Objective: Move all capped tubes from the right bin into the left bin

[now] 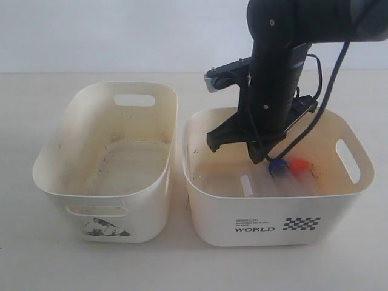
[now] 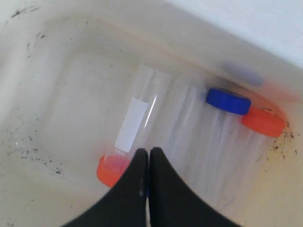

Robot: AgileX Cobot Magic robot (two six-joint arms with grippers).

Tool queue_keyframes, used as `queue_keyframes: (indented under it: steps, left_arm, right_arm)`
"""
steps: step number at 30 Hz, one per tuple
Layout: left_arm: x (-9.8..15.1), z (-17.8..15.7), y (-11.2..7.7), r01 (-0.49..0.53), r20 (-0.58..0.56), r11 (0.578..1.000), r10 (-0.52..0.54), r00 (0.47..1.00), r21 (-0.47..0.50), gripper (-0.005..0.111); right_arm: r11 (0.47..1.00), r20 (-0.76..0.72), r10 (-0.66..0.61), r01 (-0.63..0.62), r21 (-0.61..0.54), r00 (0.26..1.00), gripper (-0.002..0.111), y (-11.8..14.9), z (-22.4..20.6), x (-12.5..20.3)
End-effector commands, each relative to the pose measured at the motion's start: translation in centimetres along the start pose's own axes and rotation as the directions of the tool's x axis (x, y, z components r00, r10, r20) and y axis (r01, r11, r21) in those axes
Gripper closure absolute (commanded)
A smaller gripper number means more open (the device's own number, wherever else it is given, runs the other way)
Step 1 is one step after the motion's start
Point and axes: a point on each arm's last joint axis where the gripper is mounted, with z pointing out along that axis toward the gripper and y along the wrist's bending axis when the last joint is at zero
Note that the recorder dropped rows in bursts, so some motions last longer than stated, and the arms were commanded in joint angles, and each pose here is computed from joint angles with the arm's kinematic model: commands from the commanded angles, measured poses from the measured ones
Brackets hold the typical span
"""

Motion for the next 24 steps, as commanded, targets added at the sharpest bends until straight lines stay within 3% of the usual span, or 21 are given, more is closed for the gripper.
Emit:
queue_keyframes:
  steps: [1,4,10,13,20,24]
  left_arm:
    - [-0.1,0.0,0.0,0.013,0.003,1.000,-0.013,1.000,0.001,0.102]
    - [-0.1,0.0,0.0,0.013,0.003,1.000,-0.013,1.000,0.001,0.102]
    - [-0.1,0.0,0.0,0.013,0.003,1.000,-0.013,1.000,0.001,0.102]
    - [-0.1,0.0,0.0,0.013,0.003,1.000,-0.013,1.000,0.001,0.102]
    - [-0.1,0.0,0.0,0.013,0.003,1.000,-0.013,1.000,0.001,0.102]
    - [-0.1,0.0,0.0,0.013,0.003,1.000,-0.013,1.000,0.001,0.102]
  right_arm:
    - [1.000,0.008,-0.010,0.010,0.013,1.000,0.108,0.1,0.8,-0.5]
    - [0.999,-0.007,0.030,-0.030,0.014,1.000,0.106,0.2,1.7,-0.7]
    - [0.997,-0.003,0.072,-0.072,0.013,0.997,0.059,0.2,2.7,-1.0]
    - [0.992,0.018,0.128,-0.129,0.009,0.992,0.047,0.3,2.7,-1.2]
    - [0.967,-0.031,0.255,-0.254,0.039,0.966,0.046,-0.4,4.3,-1.2]
    - [0.963,-0.080,0.266,-0.263,0.053,0.961,0.046,-0.2,5.9,-1.1]
